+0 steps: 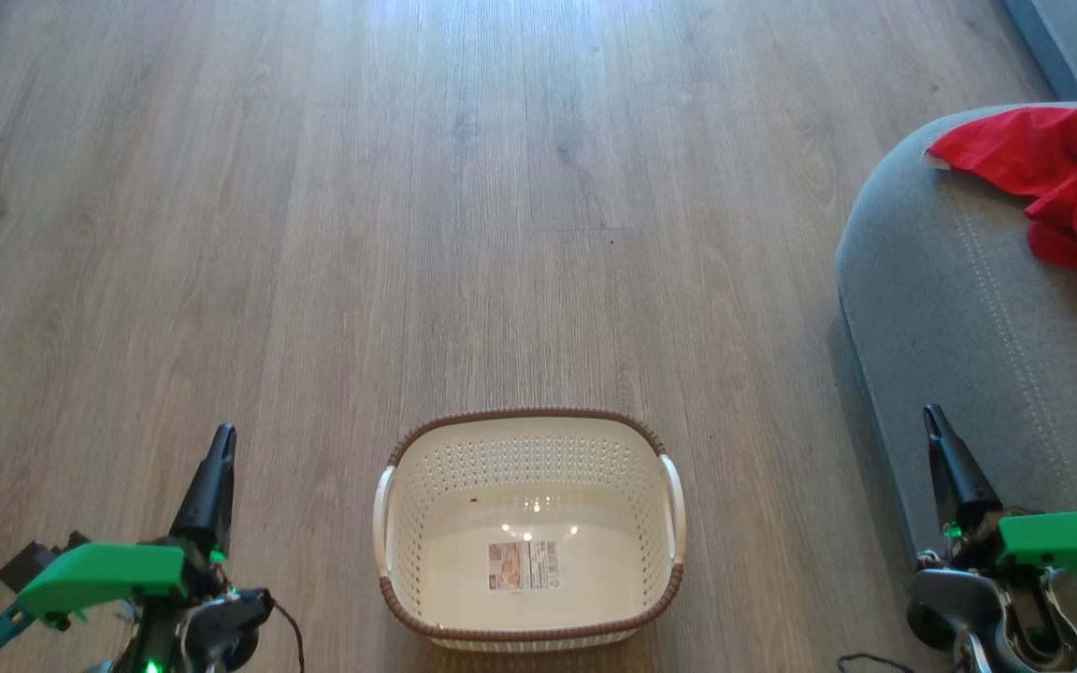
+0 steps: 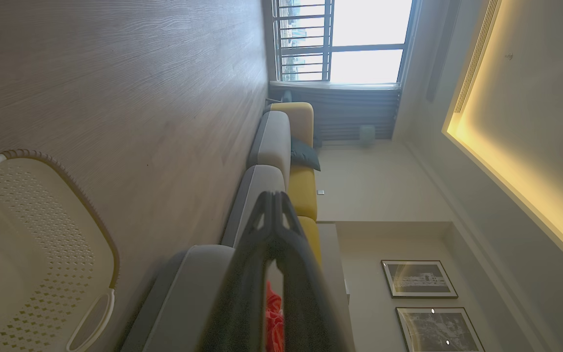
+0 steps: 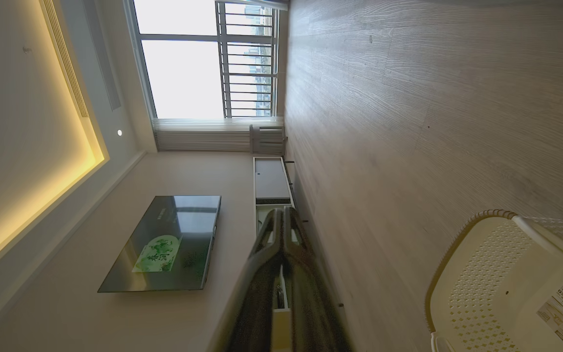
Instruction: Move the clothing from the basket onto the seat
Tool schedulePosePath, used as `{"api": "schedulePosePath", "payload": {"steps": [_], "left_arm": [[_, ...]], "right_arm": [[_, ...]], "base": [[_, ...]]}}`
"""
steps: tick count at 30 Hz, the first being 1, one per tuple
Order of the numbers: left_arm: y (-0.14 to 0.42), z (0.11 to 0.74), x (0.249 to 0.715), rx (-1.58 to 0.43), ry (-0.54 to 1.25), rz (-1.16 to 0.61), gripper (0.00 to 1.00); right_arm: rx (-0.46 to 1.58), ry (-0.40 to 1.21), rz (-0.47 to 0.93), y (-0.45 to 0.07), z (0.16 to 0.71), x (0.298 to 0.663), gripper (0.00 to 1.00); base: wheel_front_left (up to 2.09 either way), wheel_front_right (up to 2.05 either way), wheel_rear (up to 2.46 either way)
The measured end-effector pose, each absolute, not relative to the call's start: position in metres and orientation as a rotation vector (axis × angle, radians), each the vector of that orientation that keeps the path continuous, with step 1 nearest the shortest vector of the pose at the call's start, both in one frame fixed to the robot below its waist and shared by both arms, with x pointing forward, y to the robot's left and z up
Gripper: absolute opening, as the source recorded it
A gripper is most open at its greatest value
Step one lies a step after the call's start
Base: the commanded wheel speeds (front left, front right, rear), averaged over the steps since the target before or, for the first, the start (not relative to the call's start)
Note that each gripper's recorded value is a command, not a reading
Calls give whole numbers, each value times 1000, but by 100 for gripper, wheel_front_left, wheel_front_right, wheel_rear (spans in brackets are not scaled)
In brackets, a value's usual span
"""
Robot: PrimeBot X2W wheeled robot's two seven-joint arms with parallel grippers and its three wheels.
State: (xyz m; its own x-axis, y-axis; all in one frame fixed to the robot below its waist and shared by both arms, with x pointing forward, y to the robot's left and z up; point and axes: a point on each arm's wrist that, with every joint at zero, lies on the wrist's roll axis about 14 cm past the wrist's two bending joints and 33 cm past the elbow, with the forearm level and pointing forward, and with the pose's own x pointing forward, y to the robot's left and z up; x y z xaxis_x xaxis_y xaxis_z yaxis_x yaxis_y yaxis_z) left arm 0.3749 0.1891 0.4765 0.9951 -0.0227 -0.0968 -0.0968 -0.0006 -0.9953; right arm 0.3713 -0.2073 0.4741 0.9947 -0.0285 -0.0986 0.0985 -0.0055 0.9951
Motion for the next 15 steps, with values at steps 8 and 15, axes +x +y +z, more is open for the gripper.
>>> {"api": "schedulePosePath", "payload": {"steps": [8, 15], "left_arm": [[189, 477, 375, -1571, 94, 59, 0], [189, 477, 375, -1571, 94, 59, 0]], "right_arm": [[1573, 55, -100, -207, 474, 371, 0], [1573, 55, -100, -207, 474, 371, 0]], "base": [[0, 0, 0], [0, 0, 0]]}}
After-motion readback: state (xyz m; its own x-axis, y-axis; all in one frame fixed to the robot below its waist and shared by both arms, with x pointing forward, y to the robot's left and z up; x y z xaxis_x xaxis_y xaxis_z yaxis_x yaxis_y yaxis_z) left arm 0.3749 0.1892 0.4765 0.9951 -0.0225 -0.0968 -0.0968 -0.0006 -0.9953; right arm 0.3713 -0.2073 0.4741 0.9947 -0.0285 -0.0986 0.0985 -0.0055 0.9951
